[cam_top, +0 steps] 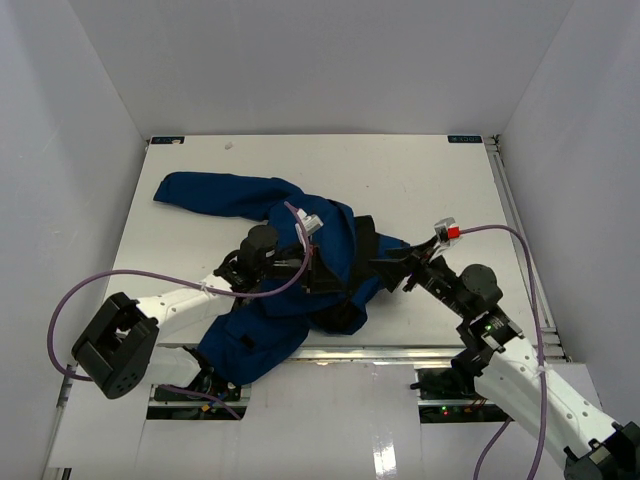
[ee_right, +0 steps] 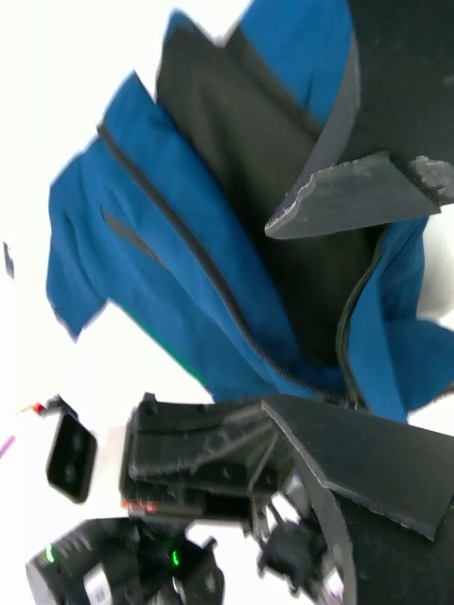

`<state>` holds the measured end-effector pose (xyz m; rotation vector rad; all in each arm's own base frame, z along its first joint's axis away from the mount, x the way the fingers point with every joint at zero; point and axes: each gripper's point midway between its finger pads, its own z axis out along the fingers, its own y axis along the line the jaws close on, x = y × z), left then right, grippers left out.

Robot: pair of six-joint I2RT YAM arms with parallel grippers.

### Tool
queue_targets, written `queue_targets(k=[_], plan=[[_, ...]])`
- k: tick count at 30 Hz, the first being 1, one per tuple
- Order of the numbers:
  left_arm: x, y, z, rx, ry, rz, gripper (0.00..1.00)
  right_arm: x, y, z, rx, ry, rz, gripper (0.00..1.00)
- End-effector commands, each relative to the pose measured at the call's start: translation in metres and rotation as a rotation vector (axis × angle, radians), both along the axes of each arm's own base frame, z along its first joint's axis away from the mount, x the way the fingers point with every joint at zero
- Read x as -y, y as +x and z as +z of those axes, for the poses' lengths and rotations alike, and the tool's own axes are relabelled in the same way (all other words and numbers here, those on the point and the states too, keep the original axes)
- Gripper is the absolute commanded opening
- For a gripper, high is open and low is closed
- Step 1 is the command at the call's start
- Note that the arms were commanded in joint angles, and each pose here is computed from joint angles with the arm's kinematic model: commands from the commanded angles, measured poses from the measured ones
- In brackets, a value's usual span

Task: Zip up the jacket

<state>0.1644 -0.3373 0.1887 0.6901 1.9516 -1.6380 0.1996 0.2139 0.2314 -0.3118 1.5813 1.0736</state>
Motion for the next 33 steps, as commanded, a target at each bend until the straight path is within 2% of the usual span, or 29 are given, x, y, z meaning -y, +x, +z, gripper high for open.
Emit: queue_targets(k=[1, 6, 9, 11, 13, 17, 22, 28, 33], plan=[[-0.006, 0.007, 0.023, -0.059, -0.072, 0.013, 0.0, 0.026, 0.027, 0.038, 0.097, -0.139, -0.188, 0.75], [-0.008, 0.01, 0.024, -0.06, -0.074, 0.024, 0.0, 0.028, 0.048, 0.06, 0.132, -0.388, -0.242, 0.77], [-0.008, 0.01, 0.022, -0.064, -0.075, 0.02, 0.0, 0.024, 0.044, 0.076, 0.249, -0.492, -0.279, 0.76], [-0.009, 0.009, 0.021, -0.067, -0.076, 0.016, 0.0, 0.009, 0.032, 0.08, 0.347, -0.582, -0.241, 0.75], [-0.009, 0.008, 0.018, -0.075, -0.074, 0.01, 0.0, 0.004, 0.03, 0.077, 0.375, -0.722, -0.295, 0.75], [-0.01, 0.006, 0.017, -0.08, -0.071, 0.007, 0.0, -0.031, -0.008, 0.054, 0.457, -0.93, -0.202, 0.74], [-0.011, 0.003, 0.012, -0.095, -0.065, -0.002, 0.0, -0.049, -0.061, 0.05, 0.556, -0.92, -0.086, 0.69], [-0.012, 0.002, 0.01, -0.101, -0.062, -0.001, 0.0, -0.061, -0.099, 0.028, 0.641, -0.915, 0.094, 0.59], [-0.012, 0.001, 0.009, -0.109, -0.059, -0.006, 0.0, -0.063, -0.109, 0.0, 0.687, -0.973, 0.145, 0.59]])
